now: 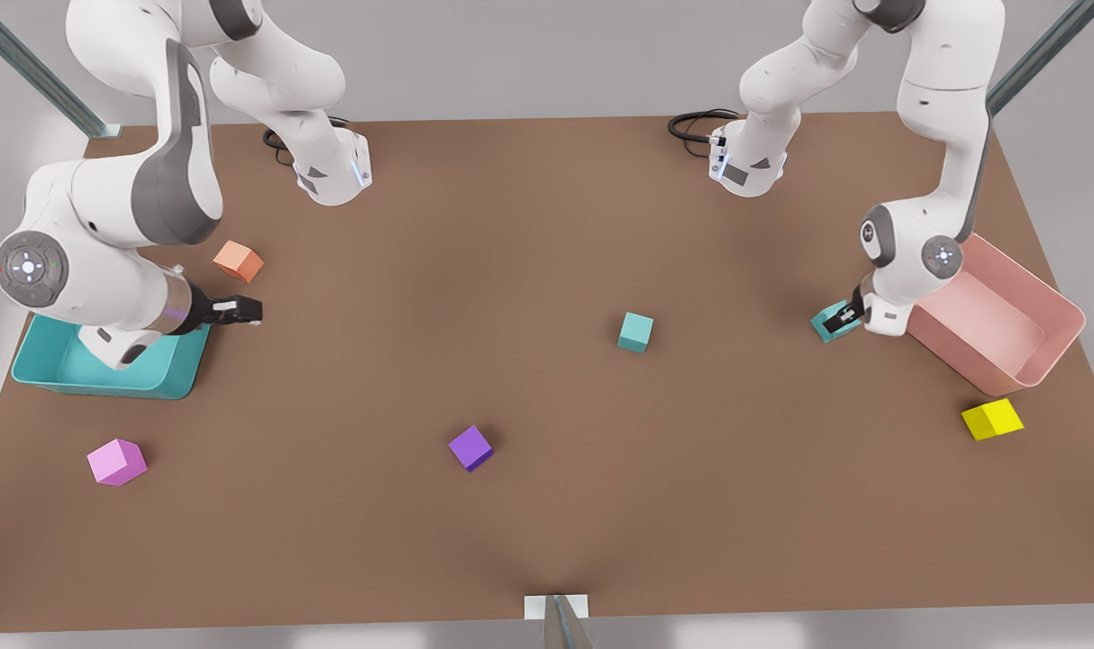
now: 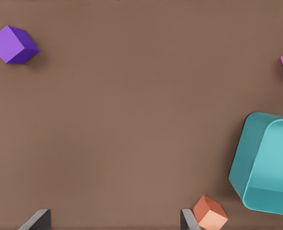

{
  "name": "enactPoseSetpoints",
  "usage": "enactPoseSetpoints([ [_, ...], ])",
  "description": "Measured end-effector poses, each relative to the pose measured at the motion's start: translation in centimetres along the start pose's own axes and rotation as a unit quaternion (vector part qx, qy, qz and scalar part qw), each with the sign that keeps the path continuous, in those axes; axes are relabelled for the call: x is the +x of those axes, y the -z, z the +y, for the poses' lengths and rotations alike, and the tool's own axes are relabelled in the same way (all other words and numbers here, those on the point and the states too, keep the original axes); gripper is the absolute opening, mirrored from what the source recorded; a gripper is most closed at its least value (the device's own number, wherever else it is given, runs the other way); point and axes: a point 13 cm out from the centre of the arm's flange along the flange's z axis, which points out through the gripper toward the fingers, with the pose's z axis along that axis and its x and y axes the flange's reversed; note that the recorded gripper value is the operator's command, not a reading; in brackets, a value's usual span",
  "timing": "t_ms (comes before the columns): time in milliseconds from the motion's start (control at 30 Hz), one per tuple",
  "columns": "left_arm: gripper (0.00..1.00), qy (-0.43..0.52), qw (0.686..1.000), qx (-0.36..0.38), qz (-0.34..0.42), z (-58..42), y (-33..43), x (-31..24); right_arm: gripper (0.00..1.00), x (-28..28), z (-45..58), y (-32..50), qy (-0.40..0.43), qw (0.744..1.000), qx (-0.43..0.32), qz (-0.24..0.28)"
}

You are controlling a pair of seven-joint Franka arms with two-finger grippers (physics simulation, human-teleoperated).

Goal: Stack the two blue cubes on top of each other

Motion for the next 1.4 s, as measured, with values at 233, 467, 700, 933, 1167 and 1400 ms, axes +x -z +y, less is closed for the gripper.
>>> enactPoseSetpoints([
  [233, 1.00, 0.024, 1.000, 0.001, 0.016, 0.4, -2.4, 1.2, 1.00, -0.1, 0.0, -0.1, -0.008, 1.000, 0.001, 0.000],
  [467, 1.00, 0.039, 0.999, 0.001, 0.029, 0.3, -3.9, 1.9, 1.00, -0.2, 0.1, -0.1, -0.013, 1.000, 0.001, 0.000],
  [700, 0.63, 0.047, 0.998, 0.000, 0.030, -0.1, -4.3, 1.6, 1.00, -0.1, 0.0, -0.1, -0.017, 1.000, 0.001, 0.000],
  [933, 0.63, -0.015, 0.999, 0.009, -0.033, -8.6, 4.6, -1.4, 1.00, -0.1, -0.1, 0.0, -0.021, 1.000, 0.001, -0.001],
  [1167, 0.63, -0.231, 0.972, 0.026, -0.030, -31.8, 13.2, 10.9, 1.00, -0.1, -0.3, 0.1, -0.024, 1.000, 0.001, -0.002],
  [1400, 0.63, -0.311, 0.950, 0.002, 0.024, -38.7, 11.3, 23.3, 1.00, 0.0, -0.8, 0.4, -0.029, 1.000, -0.001, -0.003],
])
